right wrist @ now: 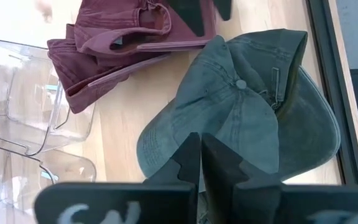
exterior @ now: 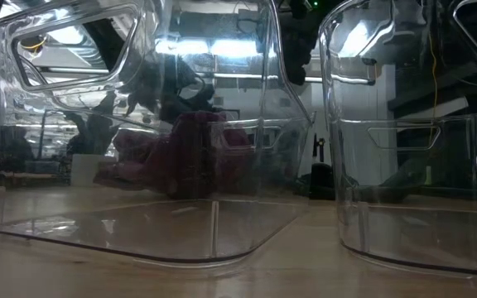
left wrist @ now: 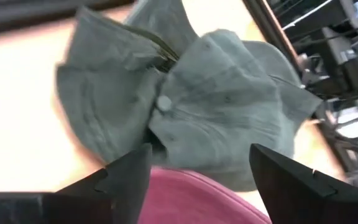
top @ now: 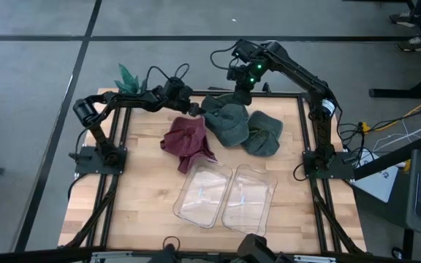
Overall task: Pick & Place hat
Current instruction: Put the top gray cap into the right transparent bin
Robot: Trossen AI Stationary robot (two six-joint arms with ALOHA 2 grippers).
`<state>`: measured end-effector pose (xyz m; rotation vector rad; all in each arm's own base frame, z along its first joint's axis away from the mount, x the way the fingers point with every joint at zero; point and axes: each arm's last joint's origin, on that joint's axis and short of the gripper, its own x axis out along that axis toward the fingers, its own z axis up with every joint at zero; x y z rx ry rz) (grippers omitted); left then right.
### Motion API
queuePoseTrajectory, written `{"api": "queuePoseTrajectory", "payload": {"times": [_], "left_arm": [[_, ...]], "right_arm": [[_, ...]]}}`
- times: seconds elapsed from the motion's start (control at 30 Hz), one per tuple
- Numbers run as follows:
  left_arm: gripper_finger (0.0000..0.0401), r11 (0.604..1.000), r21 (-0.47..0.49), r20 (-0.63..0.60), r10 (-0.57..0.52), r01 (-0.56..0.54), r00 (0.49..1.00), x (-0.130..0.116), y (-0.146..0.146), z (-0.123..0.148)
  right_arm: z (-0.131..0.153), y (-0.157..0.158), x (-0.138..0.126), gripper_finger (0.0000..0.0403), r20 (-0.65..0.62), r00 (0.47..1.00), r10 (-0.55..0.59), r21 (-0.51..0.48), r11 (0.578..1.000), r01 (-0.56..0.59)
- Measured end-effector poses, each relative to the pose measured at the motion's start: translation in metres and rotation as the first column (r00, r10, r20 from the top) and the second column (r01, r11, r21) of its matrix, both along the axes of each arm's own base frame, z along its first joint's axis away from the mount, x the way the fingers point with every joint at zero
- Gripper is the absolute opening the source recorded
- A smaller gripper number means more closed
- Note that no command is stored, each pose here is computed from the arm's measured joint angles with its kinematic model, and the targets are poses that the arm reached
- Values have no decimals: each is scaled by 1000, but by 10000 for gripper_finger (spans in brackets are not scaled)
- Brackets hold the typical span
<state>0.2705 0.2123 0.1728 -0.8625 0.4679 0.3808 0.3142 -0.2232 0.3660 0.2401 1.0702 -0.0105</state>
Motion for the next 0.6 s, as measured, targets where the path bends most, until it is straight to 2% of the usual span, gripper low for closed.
{"api": "queuePoseTrajectory", "payload": {"times": [0.1, 0.27, 0.4, 0.6], "left_arm": [[266, 999, 42, -21, 13, -12, 1000, 0, 1, 0], [263, 1000, 10, -58, 16, -16, 998, 3, 0, -13], [263, 999, -42, -36, 8, -9, 999, 9, 1, -26], [262, 999, -43, 38, 22, -21, 999, 19, 3, -32]], "right_arm": [[0, 0, 0, 17, 2, 1000, -1, -1, 1000, 1], [0, -1, 1, 17, 8, 1000, -1, -6, 1000, 1], [0, -1, 1, 16, 8, 1000, -1, -6, 1000, 1], [0, -1, 1, 17, 8, 1000, -1, -5, 1000, 1]]}}
